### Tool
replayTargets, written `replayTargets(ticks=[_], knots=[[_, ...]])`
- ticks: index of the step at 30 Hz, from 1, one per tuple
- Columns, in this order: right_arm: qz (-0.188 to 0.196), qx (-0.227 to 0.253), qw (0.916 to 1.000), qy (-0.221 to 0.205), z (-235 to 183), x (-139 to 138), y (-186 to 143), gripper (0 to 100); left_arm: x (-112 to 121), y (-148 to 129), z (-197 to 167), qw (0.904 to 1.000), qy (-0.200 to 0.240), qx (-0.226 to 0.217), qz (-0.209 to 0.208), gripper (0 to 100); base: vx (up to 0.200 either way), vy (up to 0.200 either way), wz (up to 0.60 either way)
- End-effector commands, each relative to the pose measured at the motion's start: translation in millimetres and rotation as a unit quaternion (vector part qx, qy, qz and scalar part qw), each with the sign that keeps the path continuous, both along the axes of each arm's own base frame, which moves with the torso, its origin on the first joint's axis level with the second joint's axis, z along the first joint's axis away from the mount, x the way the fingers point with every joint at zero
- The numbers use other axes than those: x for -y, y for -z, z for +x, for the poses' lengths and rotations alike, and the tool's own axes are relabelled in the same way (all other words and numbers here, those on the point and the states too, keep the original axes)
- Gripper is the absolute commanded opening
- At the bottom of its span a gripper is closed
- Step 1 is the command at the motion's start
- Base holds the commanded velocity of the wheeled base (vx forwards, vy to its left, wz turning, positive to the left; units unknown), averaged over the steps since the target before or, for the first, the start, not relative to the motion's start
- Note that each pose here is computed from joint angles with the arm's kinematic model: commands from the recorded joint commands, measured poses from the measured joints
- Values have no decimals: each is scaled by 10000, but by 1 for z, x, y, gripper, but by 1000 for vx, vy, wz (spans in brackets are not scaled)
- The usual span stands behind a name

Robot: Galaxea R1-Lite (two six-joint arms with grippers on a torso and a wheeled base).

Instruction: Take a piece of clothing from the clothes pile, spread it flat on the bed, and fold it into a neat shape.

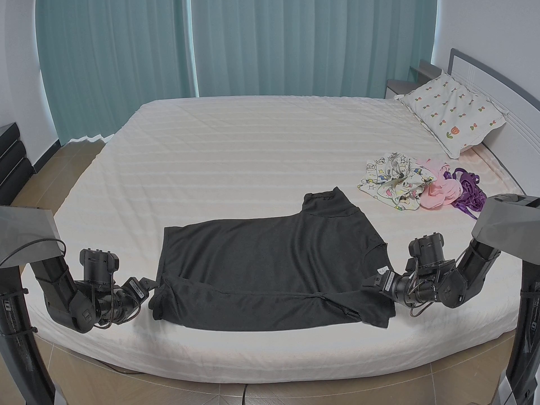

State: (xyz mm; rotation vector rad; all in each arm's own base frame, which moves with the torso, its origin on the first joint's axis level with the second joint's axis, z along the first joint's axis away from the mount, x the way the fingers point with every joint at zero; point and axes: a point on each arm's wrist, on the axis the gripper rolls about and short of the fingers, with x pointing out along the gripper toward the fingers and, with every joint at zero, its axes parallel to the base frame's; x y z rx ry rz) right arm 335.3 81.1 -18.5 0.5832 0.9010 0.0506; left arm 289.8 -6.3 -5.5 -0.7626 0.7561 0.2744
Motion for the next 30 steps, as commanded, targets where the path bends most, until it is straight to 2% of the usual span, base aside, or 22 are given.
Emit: replayTargets(ticks=[1, 8, 15, 22, 30], knots=[[-12, -98, 9999, 21, 0, 0, 7, 0, 0, 1, 0, 10000, -1, -14, -2, 100, 0, 0, 0], [-39, -97, 9999, 33, 2, 0, 11, 0, 0, 1, 0, 10000, -22, -23, -24, 100, 0, 0, 0], [-13, 122, 9997, 217, 11, 8, 2, 0, 0, 1, -1, 10000, -22, -23, -24, 100, 0, 0, 0], [145, 539, 9975, 444, 21, 18, -4, 0, 0, 2, -1, 10000, -22, -46, -23, 100, 0, 0, 0], [145, 433, 9979, 451, 24, 17, 11, 0, 0, 3, -1, 10000, -22, -62, -23, 100, 0, 0, 0]])
